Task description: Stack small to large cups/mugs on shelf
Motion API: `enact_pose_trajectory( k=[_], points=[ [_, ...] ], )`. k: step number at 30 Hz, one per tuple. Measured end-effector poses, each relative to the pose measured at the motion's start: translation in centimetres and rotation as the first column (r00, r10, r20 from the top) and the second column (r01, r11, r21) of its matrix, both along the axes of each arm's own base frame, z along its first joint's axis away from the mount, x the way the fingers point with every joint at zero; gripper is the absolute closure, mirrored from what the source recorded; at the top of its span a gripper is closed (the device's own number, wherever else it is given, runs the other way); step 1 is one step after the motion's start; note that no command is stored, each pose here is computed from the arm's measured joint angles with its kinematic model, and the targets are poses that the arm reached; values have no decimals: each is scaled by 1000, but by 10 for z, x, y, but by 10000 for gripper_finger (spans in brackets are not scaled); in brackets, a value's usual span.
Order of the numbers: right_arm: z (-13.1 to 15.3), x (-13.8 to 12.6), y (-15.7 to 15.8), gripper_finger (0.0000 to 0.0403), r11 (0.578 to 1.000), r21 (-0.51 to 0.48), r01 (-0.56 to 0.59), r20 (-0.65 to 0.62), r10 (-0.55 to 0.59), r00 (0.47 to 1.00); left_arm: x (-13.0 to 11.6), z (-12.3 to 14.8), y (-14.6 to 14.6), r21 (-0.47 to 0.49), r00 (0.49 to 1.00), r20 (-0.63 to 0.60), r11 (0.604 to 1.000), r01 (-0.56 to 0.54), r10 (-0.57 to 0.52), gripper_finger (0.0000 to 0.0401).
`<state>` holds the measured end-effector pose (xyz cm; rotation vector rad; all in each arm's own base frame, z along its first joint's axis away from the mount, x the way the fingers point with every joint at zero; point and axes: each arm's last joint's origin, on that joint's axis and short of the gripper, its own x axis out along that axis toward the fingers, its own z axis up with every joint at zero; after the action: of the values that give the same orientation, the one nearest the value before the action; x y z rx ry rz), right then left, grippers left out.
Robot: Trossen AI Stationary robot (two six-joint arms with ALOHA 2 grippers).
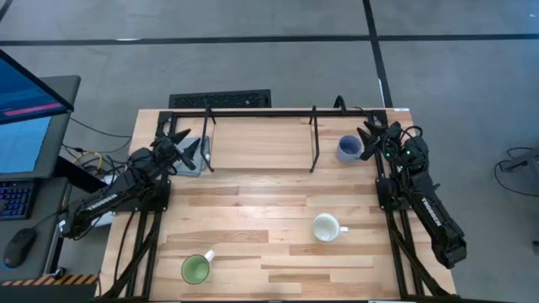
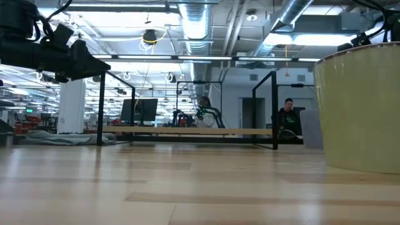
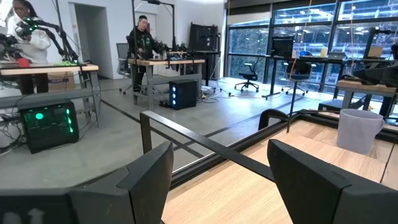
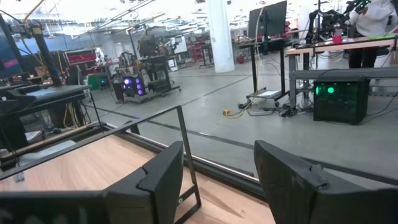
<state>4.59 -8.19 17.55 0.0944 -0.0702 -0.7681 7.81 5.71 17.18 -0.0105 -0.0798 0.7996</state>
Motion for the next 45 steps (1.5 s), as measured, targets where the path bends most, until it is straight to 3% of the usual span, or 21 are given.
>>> enact_pose_trajectory(
  k=[26, 33, 45],
  points=[
    [0, 0, 0, 182, 1000, 0, 0, 0, 0, 1000, 0, 0, 0, 0, 1000, -1, 1000, -1, 1, 150],
    [0, 0, 0, 182, 1000, 0, 0, 0, 0, 1000, 0, 0, 0, 143, 989, -144, 990, -10, 31, 150],
    [3, 0, 0, 182, 999, 45, -11, 66, 8, 998, 0, 0, 0, 107, 994, -109, 994, -8, 20, 150]
  ],
)
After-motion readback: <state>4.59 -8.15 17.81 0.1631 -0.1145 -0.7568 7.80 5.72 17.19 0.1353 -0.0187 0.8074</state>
